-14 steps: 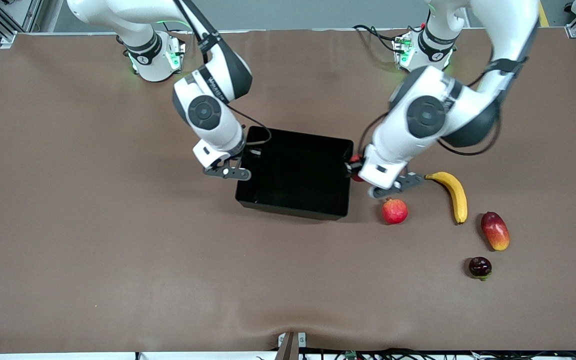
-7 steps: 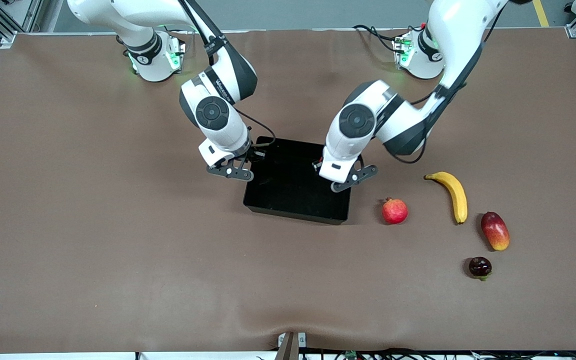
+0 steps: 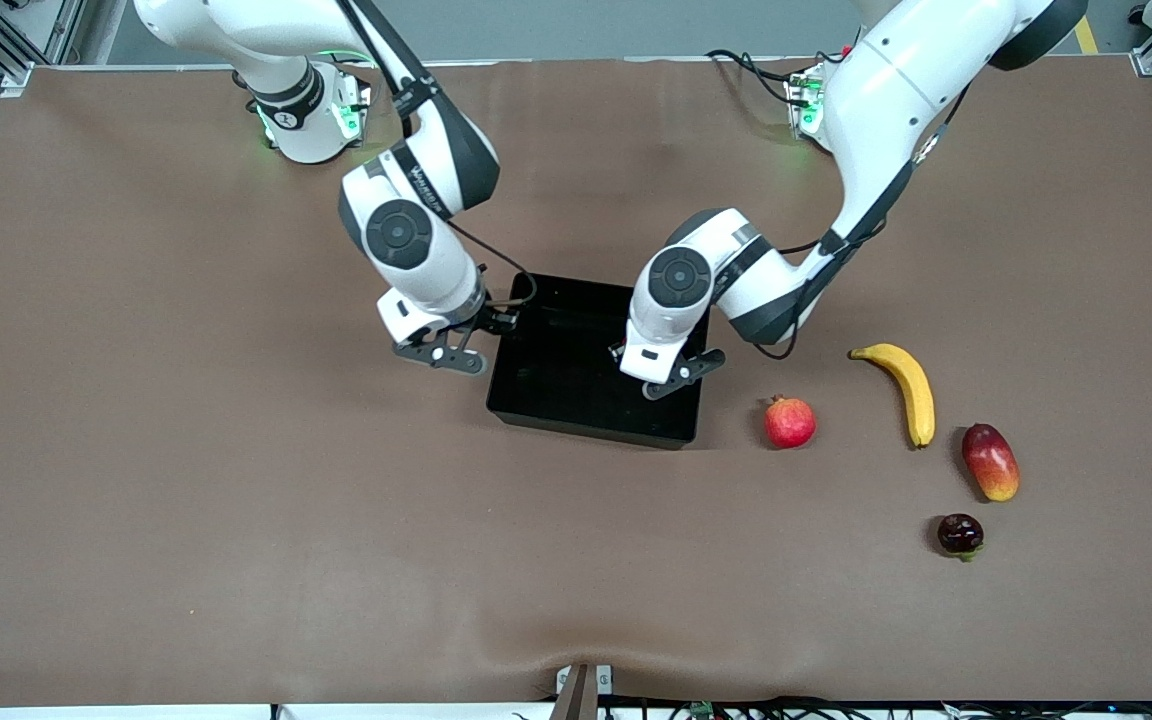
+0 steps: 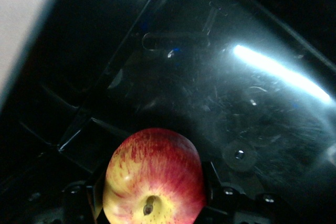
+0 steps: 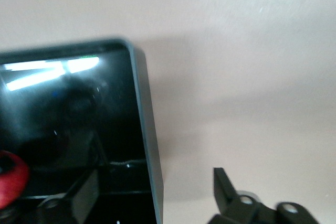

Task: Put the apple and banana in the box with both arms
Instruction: 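Lower the apple into the black box and open the left gripper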

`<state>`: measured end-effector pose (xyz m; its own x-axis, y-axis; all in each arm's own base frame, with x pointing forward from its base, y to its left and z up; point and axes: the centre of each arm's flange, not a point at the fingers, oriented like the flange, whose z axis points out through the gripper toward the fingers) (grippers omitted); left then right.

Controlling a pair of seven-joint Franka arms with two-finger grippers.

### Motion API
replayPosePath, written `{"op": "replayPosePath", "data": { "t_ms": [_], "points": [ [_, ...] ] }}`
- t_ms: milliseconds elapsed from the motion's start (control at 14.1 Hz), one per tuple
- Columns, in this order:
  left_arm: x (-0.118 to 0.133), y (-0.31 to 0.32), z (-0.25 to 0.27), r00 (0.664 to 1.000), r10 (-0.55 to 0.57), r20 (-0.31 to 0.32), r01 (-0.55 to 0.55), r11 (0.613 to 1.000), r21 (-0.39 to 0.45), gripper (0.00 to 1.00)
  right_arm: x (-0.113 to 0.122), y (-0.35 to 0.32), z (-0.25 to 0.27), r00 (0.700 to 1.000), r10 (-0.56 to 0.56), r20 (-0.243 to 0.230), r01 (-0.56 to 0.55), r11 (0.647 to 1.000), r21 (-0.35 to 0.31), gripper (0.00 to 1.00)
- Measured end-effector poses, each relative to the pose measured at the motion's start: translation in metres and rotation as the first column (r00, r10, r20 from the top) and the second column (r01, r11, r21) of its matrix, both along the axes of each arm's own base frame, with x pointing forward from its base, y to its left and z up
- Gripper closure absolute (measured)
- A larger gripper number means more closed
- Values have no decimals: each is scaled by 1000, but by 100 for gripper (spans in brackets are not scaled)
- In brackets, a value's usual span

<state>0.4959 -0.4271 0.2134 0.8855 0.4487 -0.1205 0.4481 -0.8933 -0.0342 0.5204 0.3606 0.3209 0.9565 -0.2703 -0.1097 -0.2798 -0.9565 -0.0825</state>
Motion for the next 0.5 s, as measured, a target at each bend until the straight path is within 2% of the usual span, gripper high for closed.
{"op": "replayPosePath", "data": {
  "t_ms": [142, 355, 498],
  "points": [
    [-3, -2, -8, 1000, -2, -3, 2, 1000, 7, 26, 16, -16, 9, 1000, 0, 20, 0, 1000, 13, 0],
    [5, -3, 1, 1000, 4, 19, -3, 1000, -3, 1, 34, -49, 10, 998, 56, 13, -56, 998, 12, 0],
    [17, -1, 25, 998, 22, 57, -21, 1000, -13, 0, 49, -81, 10, 994, 105, 13, -105, 994, 16, 0]
  ]
}}
